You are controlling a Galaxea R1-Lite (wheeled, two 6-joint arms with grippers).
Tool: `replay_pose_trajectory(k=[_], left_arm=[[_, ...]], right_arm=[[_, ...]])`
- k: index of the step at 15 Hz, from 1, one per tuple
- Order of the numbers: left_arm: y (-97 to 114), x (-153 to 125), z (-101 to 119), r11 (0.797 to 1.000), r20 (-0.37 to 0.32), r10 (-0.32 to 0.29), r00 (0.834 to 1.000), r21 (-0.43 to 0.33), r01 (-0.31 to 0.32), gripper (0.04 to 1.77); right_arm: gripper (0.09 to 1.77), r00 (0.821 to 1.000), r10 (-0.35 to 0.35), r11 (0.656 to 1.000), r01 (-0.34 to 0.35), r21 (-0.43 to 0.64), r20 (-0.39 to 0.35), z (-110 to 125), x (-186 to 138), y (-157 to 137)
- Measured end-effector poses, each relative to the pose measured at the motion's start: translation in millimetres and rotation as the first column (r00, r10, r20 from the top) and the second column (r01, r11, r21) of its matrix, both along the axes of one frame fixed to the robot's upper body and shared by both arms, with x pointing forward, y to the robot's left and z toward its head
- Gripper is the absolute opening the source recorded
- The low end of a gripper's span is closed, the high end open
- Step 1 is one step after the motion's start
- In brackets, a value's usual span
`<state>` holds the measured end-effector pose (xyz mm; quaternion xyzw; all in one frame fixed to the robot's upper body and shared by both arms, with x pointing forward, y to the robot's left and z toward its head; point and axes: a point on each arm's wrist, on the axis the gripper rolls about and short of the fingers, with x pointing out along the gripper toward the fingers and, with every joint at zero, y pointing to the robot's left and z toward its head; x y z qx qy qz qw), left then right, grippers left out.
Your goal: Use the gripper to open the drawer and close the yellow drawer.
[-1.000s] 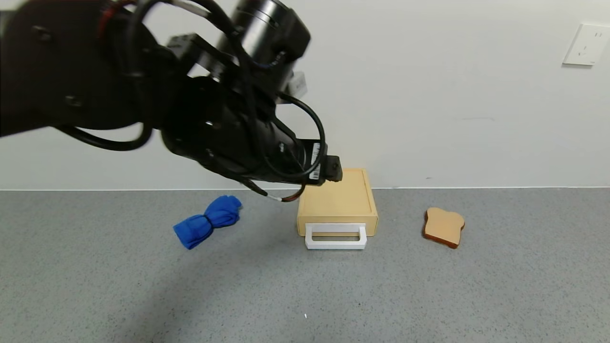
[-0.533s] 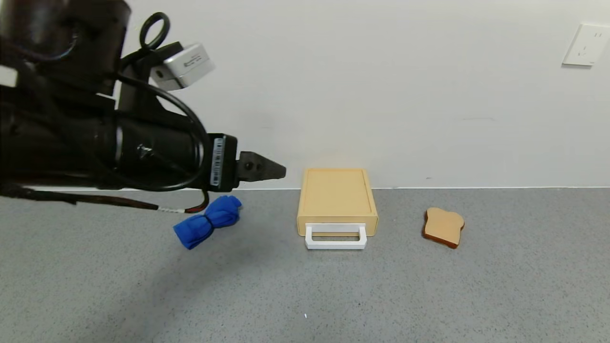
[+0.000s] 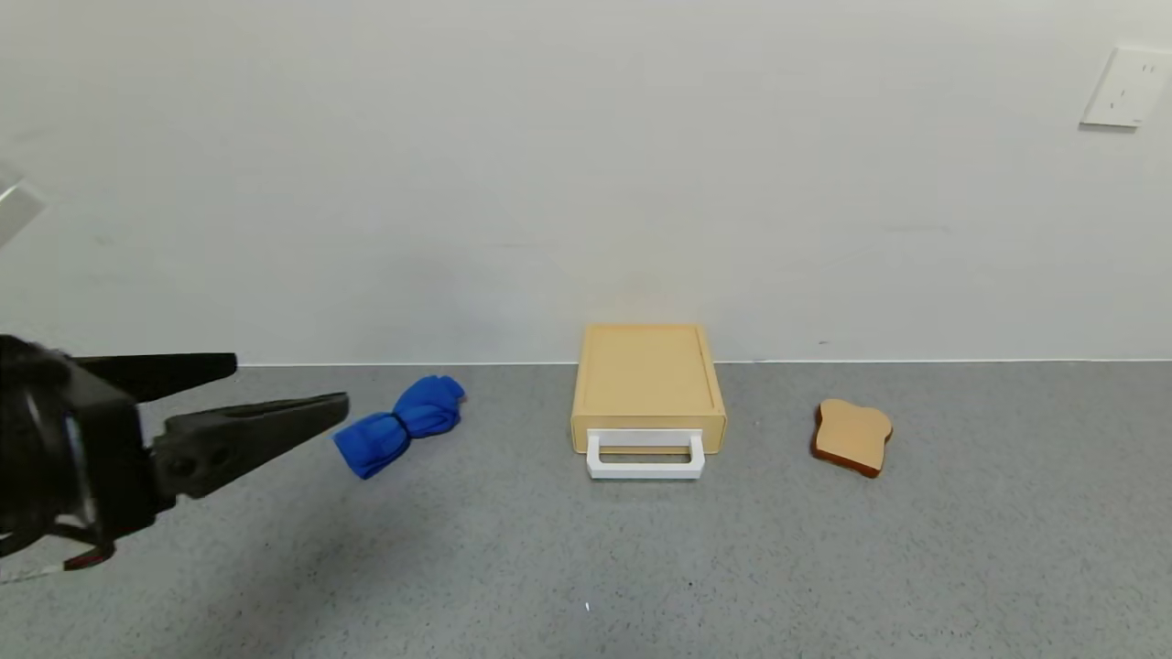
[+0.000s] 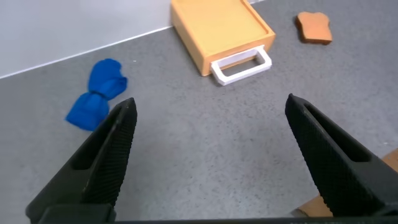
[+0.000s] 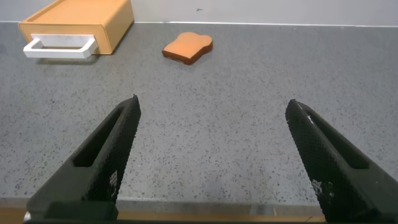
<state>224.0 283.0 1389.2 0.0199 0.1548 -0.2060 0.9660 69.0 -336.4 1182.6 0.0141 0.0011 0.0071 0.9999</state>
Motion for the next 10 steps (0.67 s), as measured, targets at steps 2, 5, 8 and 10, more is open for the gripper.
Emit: replay_pose_trajectory(k=[2, 5, 8, 10], left_arm=[[14, -24, -6, 0.999, 0.042, 0.042, 0.998, -0.002, -0.042, 1.72], [30, -62, -15, 0.995, 0.113, 0.098, 0.989, -0.022, -0.096, 1.72], [42, -99, -27, 0.986, 0.160, 0.168, 0.973, -0.033, -0.165, 1.72], [49, -118, -33, 0.961, 0.182, 0.275, 0.944, -0.028, -0.274, 1.72]], right_arm=[[1.71, 1.000, 0.000, 1.000, 0.000, 0.000, 0.000, 0, 0, 0], [1.71, 1.000, 0.000, 1.000, 0.000, 0.000, 0.001, 0, 0, 0], [1.71, 1.000, 0.000, 1.000, 0.000, 0.000, 0.001, 0, 0, 0], [1.71, 1.000, 0.000, 1.000, 0.000, 0.001, 0.000, 0, 0, 0]])
